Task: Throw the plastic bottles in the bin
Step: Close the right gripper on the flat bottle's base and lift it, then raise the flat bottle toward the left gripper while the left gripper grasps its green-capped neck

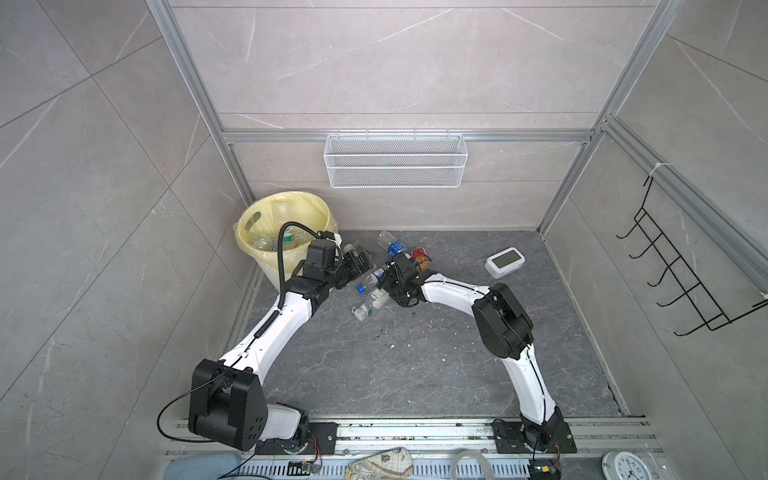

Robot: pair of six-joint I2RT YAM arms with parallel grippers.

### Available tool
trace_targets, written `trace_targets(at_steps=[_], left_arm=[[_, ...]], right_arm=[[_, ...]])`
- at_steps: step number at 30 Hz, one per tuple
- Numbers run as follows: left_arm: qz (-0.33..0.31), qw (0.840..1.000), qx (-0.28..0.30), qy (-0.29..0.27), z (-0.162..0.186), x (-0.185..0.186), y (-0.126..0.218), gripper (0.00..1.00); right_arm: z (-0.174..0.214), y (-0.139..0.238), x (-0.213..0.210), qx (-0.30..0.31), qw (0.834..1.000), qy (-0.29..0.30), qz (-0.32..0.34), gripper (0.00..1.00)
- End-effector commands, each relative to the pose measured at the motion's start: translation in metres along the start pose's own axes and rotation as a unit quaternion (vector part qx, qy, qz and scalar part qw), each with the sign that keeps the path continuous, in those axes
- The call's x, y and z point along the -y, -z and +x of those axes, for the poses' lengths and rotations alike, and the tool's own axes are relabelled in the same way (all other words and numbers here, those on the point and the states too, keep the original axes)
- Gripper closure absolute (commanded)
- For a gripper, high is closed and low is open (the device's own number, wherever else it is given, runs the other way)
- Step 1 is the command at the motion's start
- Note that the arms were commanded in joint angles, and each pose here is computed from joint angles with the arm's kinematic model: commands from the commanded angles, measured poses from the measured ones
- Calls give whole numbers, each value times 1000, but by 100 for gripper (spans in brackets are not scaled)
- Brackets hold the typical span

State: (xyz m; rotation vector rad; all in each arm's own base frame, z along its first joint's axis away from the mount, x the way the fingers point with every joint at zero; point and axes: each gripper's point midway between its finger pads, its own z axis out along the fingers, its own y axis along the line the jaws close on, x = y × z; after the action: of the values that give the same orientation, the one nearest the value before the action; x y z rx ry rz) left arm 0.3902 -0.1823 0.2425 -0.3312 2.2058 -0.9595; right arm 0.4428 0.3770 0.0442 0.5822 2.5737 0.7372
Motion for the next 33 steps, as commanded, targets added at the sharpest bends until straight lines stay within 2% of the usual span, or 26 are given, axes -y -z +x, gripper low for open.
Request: trace_targets(at_steps=[1, 8, 14, 19, 22, 33], left_arm=[[19, 1000, 3, 3, -4, 6, 0, 0], [18, 1000, -8, 10, 0, 3, -6, 0], [21, 1000, -19, 14, 3, 2, -11, 0], [26, 999, -32, 19, 7, 2, -17, 0], [29, 998, -43, 24, 10, 2, -22, 0], [47, 995, -86, 36, 27, 6, -39, 3]], right_arm=[[15, -8, 24, -19, 999, 14, 33, 23], [12, 11, 30, -7, 999, 15, 27, 35], [4, 29, 40, 12, 999, 36, 37, 38], [-4, 41, 45, 18, 999, 27, 22, 41], [-10, 50, 43, 25, 999, 46, 16, 43], [-42, 74, 31, 41, 998, 34, -20, 44]])
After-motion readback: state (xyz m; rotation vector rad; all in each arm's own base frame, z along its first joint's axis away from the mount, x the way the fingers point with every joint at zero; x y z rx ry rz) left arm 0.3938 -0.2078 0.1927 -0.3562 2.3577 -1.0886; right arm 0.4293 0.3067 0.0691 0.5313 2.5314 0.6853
